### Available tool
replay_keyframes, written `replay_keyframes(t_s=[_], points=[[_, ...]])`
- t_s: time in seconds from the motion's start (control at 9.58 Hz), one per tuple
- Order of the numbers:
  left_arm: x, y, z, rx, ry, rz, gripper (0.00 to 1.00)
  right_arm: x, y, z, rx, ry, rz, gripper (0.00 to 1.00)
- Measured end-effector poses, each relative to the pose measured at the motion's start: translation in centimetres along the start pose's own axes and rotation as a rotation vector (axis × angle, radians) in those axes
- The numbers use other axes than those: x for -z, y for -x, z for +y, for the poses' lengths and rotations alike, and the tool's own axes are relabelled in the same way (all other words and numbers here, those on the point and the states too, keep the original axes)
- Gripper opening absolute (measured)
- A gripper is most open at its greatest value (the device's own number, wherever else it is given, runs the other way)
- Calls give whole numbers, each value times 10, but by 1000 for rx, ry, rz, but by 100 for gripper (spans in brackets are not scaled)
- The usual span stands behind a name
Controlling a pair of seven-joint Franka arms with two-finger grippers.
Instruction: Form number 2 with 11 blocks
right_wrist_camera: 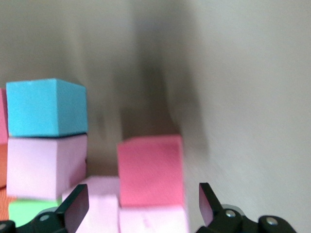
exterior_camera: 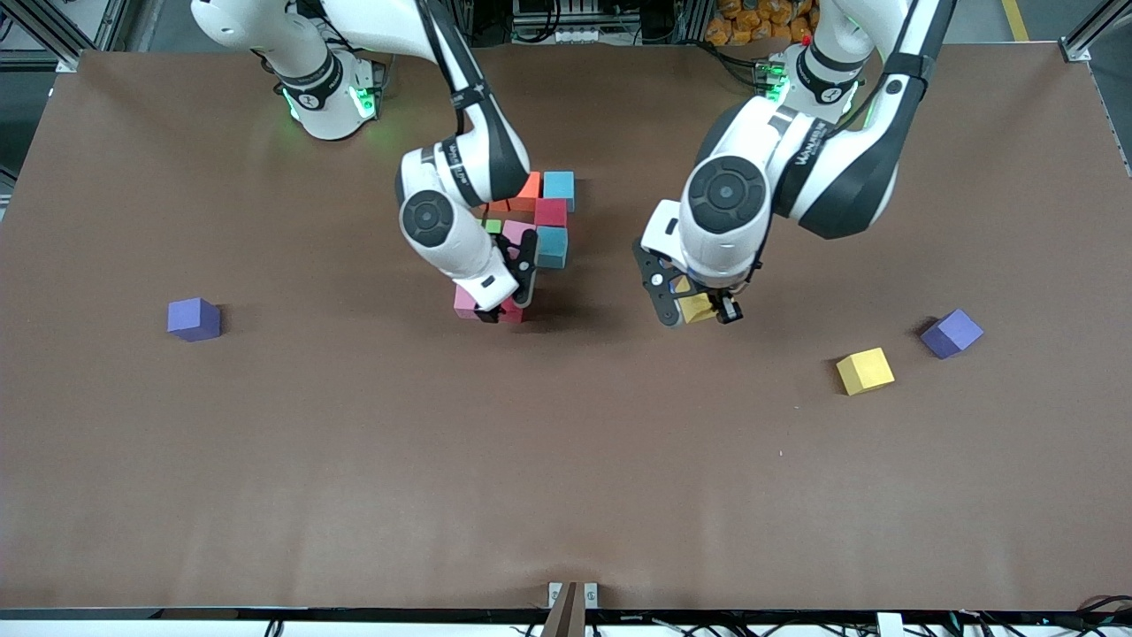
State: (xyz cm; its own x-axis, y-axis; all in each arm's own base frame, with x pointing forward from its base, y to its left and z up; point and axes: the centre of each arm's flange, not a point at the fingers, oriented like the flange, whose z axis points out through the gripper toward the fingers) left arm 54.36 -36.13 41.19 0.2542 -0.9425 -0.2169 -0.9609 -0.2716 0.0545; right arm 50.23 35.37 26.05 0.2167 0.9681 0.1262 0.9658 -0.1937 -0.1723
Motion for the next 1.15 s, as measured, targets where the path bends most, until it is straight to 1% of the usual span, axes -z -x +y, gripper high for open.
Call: replay_keyframes(t_s=[0.1, 0.21, 0.31, 0.52, 0.63, 0.94, 1.04, 1.15], points=[[-3, -7, 5, -19, -14, -7, 54, 25, 24, 23, -53, -10, 6, 100], [-7, -17, 9, -41, -35, -3, 54, 52, 51, 50, -111, -8, 21, 100], [-12, -30, 13, -70, -53, 12, 54, 77, 80, 73, -164, 7, 35, 100], [-29, -60, 32, -159, -76, 28, 54, 120, 150, 109, -288, 46, 45, 100], [-37, -77, 44, -207, -85, 27, 54, 132, 187, 125, -354, 55, 52, 100], [-64, -121, 72, -342, -130, 19, 54, 146, 329, 164, -561, 51, 75, 100], [-73, -133, 79, -364, -142, 21, 54, 144, 360, 169, -603, 42, 81, 100], [-81, -145, 86, -381, -154, 27, 54, 139, 379, 172, -624, 30, 71, 100]])
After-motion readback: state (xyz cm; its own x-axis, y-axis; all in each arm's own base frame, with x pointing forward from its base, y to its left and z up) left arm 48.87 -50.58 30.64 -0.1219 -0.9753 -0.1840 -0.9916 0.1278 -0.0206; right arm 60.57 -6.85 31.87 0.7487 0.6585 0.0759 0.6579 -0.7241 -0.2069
